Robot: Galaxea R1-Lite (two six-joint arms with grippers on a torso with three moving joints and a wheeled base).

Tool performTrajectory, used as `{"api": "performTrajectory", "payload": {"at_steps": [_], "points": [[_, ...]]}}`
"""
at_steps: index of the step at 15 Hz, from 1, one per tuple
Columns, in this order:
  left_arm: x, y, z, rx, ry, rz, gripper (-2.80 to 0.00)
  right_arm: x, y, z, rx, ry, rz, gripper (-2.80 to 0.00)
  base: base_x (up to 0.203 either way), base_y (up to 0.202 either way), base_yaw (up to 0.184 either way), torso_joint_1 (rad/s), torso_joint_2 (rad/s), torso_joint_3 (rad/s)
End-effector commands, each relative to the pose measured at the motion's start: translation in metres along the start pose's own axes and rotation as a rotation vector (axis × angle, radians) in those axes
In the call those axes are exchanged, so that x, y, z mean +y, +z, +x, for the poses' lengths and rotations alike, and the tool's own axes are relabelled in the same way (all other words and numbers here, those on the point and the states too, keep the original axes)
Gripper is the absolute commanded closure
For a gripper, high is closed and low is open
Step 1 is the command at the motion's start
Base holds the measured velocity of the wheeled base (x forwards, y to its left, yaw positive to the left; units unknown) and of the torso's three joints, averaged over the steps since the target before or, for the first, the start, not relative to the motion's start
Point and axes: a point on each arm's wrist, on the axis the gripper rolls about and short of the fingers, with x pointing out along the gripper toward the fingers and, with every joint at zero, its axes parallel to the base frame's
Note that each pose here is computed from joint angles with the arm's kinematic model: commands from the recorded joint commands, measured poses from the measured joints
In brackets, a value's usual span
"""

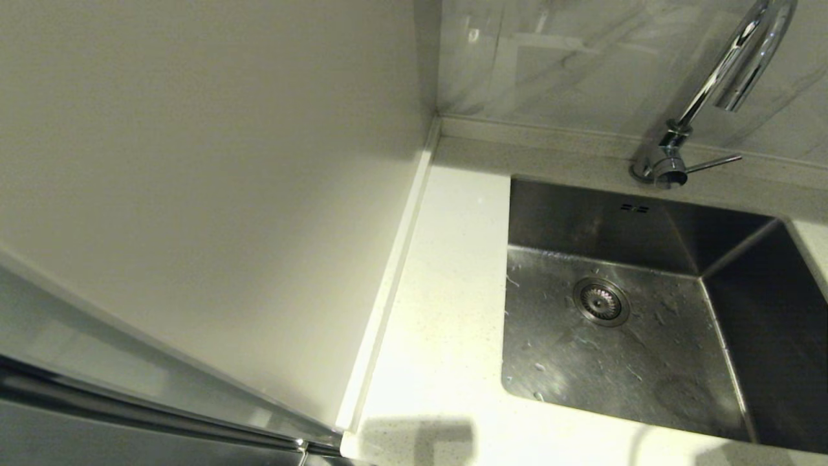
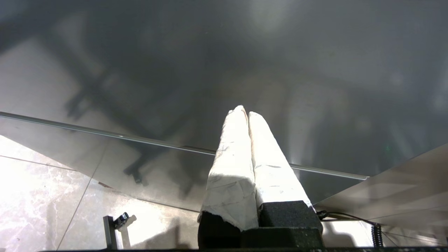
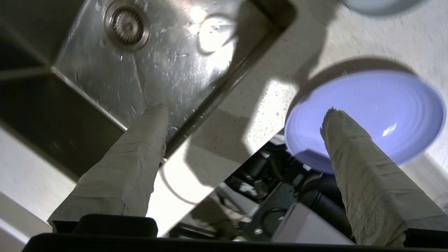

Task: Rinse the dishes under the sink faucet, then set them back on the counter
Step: Place the plate on the table

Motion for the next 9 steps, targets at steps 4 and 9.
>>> {"api": "performTrajectory", "payload": {"at_steps": [4, 9], "points": [[0.0, -0.001, 0.0, 0.002, 0.0, 0.0, 0.0, -0.008, 0.007, 0.014, 0.056, 0.102, -0.077, -2.8, 0.0, 0.0, 0.0, 0.0, 0.0, 0.0], [0.0, -0.001, 0.0, 0.002, 0.0, 0.0, 0.0, -0.011, 0.002, 0.019, 0.084, 0.11, -0.081, 0.0, 0.0, 0.0, 0.0, 0.0, 0.0, 0.0]]}}
